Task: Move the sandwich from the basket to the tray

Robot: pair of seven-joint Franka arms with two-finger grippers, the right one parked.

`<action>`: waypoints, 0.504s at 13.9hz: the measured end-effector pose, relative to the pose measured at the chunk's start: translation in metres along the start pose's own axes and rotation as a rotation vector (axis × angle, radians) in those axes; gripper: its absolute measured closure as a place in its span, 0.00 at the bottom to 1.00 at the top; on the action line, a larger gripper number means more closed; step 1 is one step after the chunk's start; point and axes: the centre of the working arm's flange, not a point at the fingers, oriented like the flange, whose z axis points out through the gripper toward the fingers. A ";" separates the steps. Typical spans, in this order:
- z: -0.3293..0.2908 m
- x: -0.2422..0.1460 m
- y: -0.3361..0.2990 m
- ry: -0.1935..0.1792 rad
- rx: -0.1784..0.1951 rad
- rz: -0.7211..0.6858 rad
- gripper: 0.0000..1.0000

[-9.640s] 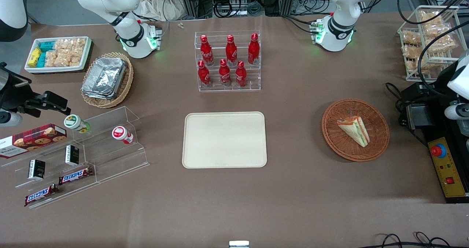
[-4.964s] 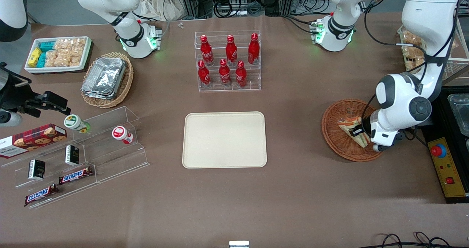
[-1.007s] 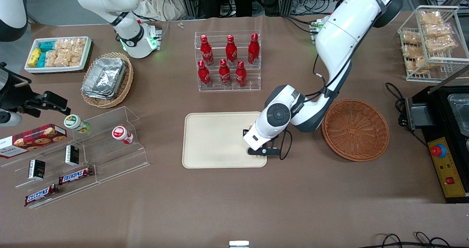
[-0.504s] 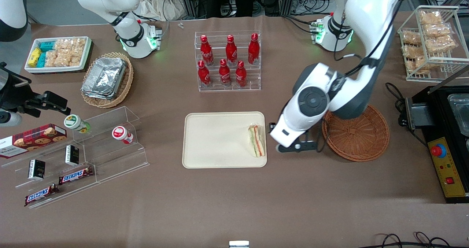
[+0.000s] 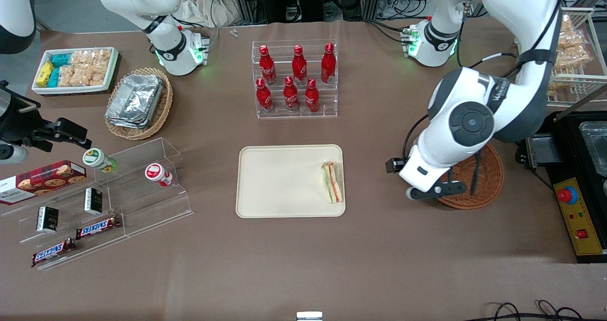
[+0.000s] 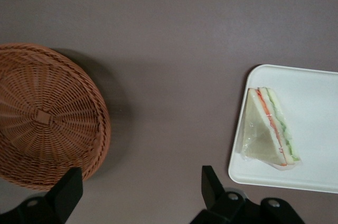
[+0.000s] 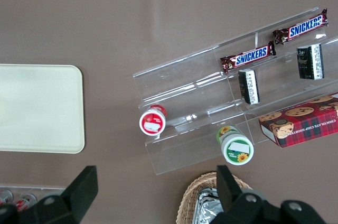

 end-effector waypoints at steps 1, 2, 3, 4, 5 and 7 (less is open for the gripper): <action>-0.007 0.001 -0.009 0.011 0.002 0.002 0.00; -0.014 0.001 -0.021 0.022 0.004 0.012 0.00; -0.023 0.003 -0.035 0.034 0.006 0.029 0.00; -0.031 0.005 -0.049 0.046 0.008 0.045 0.00; -0.037 0.006 -0.063 0.060 0.022 0.059 0.00; -0.042 0.008 -0.080 0.091 0.086 0.074 0.00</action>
